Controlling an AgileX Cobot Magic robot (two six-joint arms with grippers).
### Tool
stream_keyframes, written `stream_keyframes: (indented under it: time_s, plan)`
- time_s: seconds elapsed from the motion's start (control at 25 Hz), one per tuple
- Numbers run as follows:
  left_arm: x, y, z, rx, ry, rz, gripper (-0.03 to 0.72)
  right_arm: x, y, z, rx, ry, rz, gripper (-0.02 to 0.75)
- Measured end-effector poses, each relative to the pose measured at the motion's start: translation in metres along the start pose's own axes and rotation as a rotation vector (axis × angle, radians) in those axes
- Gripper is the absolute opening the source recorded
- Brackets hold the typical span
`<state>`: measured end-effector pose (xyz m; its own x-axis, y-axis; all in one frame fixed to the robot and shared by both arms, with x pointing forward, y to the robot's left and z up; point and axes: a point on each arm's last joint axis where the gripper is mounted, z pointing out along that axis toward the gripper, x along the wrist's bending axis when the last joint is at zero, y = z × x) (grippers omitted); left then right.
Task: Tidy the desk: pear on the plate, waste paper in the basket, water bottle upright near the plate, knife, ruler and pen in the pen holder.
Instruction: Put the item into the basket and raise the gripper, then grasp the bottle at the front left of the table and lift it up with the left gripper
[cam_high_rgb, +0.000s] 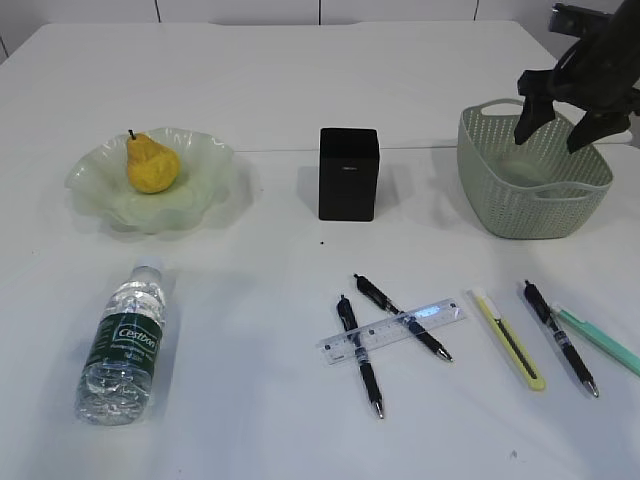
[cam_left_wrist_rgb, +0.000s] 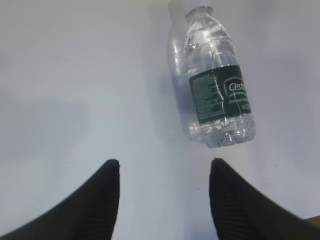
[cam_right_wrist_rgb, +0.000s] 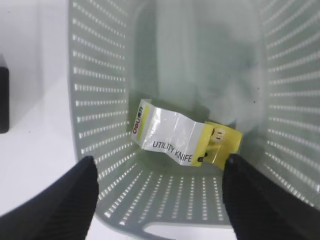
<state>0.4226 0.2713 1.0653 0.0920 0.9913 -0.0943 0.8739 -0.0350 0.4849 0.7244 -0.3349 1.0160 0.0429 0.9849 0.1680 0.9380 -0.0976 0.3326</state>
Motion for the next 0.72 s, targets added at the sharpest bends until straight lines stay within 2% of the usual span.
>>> stream_keyframes:
  time_s: [0.16,0.52,0.72]
  plan:
    - [0.0,0.0,0.0,0.0,0.0,0.0,0.402,0.003,-0.002,-0.012,0.015,0.012,-0.012,0.572]
    - [0.0,0.0,0.0,-0.003,0.0,0.0,0.403,0.026,-0.005,-0.07,-0.078,0.067,-0.034,0.563]
    - [0.0,0.0,0.0,-0.003,0.0,0.0,0.403,0.045,-0.029,-0.087,-0.044,0.051,-0.078,0.558]
